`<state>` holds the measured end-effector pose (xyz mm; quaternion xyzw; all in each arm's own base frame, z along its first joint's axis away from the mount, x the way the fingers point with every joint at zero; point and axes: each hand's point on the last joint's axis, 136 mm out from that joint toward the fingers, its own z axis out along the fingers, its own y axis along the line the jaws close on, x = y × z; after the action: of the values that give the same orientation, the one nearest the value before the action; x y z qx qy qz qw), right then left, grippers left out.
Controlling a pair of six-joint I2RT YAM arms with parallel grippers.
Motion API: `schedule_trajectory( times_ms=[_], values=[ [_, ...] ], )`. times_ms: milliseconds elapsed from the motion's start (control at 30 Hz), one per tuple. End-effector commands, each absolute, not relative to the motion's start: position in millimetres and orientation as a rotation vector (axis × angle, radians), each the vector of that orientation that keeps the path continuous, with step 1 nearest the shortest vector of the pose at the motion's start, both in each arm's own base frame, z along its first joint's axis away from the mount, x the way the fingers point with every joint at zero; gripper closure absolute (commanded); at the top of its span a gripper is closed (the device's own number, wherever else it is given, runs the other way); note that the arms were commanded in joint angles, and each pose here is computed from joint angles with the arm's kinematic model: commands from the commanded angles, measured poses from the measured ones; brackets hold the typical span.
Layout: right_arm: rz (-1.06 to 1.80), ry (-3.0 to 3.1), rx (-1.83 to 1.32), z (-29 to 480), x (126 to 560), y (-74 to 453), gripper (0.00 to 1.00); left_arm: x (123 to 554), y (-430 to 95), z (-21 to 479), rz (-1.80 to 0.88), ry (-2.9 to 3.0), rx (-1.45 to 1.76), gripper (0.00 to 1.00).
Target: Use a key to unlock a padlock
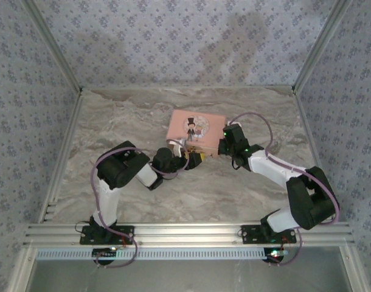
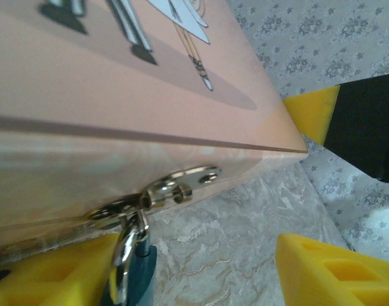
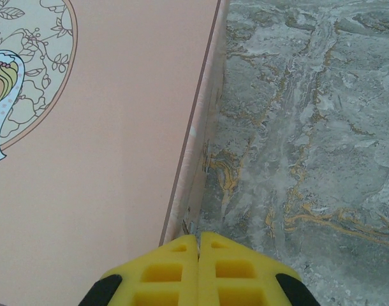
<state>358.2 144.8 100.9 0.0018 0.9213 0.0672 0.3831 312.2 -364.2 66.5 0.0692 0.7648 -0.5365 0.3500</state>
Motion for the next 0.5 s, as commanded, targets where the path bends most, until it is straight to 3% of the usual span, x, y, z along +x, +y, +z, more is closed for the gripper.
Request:
schedule_trajectory(
  times_ms=[0, 467],
  values=[
    [0.190, 2.374, -0.011, 94, 350, 149, 1.00, 310, -359, 59, -1.398, 2.028, 0.173, 0.40],
    [0.190, 2.369, -0.009, 95, 350, 148, 1.00, 312, -353, 47, -1.381, 2.154, 0.183, 0.56]
  ],
)
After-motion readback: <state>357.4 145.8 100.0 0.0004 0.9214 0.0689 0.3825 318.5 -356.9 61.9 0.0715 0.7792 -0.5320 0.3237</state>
